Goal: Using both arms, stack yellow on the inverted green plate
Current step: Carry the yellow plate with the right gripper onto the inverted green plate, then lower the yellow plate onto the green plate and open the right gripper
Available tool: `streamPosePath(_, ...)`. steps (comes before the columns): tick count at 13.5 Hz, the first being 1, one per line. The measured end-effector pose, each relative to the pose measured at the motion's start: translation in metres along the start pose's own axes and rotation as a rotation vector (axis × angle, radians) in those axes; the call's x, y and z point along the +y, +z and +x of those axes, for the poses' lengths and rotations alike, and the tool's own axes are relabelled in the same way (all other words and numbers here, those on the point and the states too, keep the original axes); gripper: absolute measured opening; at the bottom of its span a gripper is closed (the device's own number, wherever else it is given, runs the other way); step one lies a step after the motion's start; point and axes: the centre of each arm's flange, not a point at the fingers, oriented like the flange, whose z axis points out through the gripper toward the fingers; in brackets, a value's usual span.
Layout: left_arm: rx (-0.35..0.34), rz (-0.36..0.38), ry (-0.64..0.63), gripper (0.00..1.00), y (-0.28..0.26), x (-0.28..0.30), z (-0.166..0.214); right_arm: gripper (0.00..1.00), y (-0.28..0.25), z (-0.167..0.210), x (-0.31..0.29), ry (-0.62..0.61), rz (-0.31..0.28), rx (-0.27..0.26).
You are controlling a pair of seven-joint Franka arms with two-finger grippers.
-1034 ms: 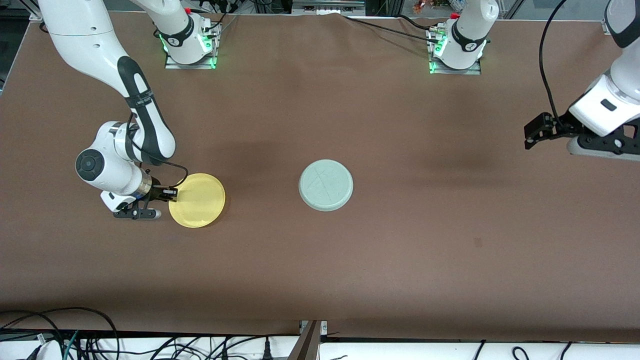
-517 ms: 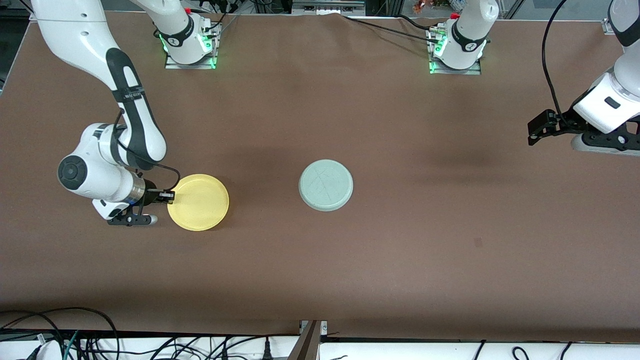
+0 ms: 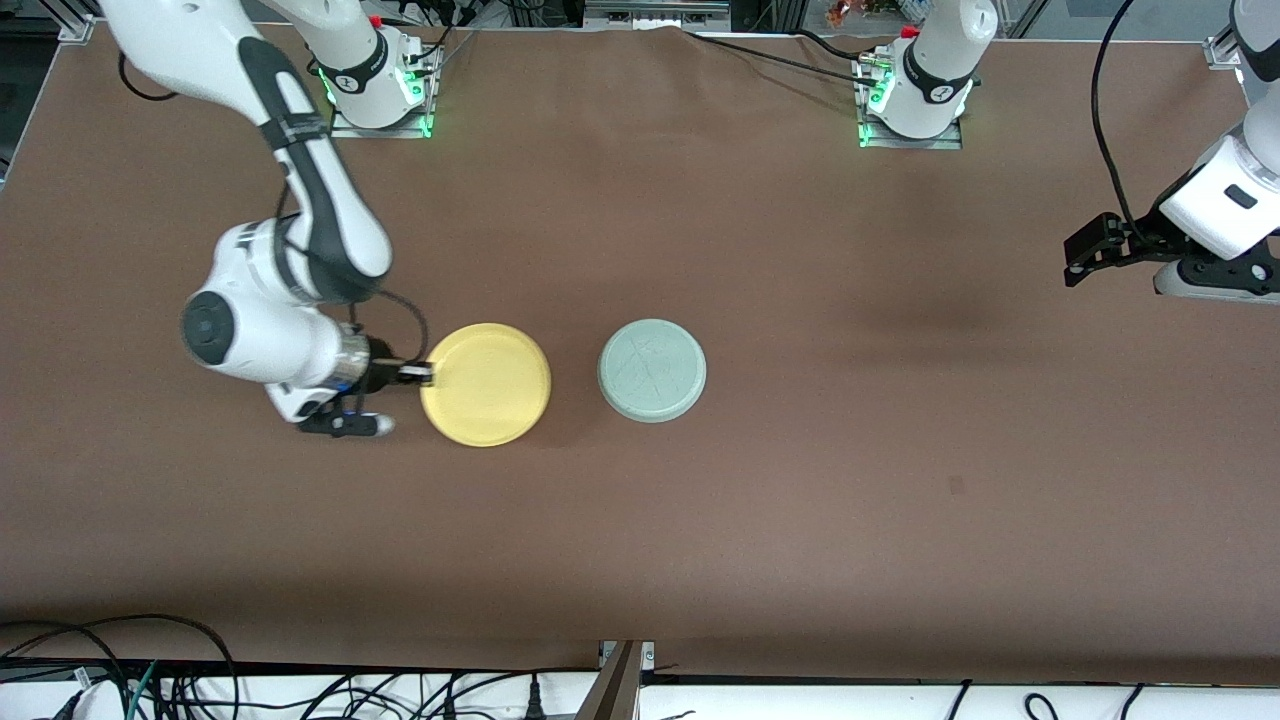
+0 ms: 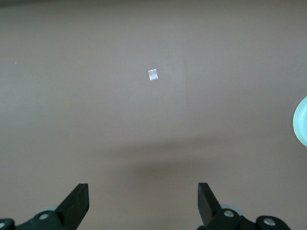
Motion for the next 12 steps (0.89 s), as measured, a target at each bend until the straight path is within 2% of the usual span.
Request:
streamPosePath(3, -0.024, -0.001, -0.002, 1.0, 0.001, -0.001, -0.003, 0.03, 0.02, -0.038, -0.076, 0.073, 0.034, -0.01)
streamPosePath(6, -0.03, -0.002, -0.011, 1.0, 0.002, -0.006, -0.004, 0.03, 0.045, -0.073, -0.128, 0.103, 0.042, 0.015)
streamPosePath(10, -0.037, -0.003, -0.01, 1.0, 0.003, -0.022, -0.006, 0.03, 0.105, -0.109, -0.157, 0.121, 0.058, 0.073)
streamPosePath(12, -0.037, -0.003, -0.012, 1.0, 0.003, -0.023, -0.006, 0.03, 0.128, -0.118, -0.162, 0.128, 0.061, 0.085)
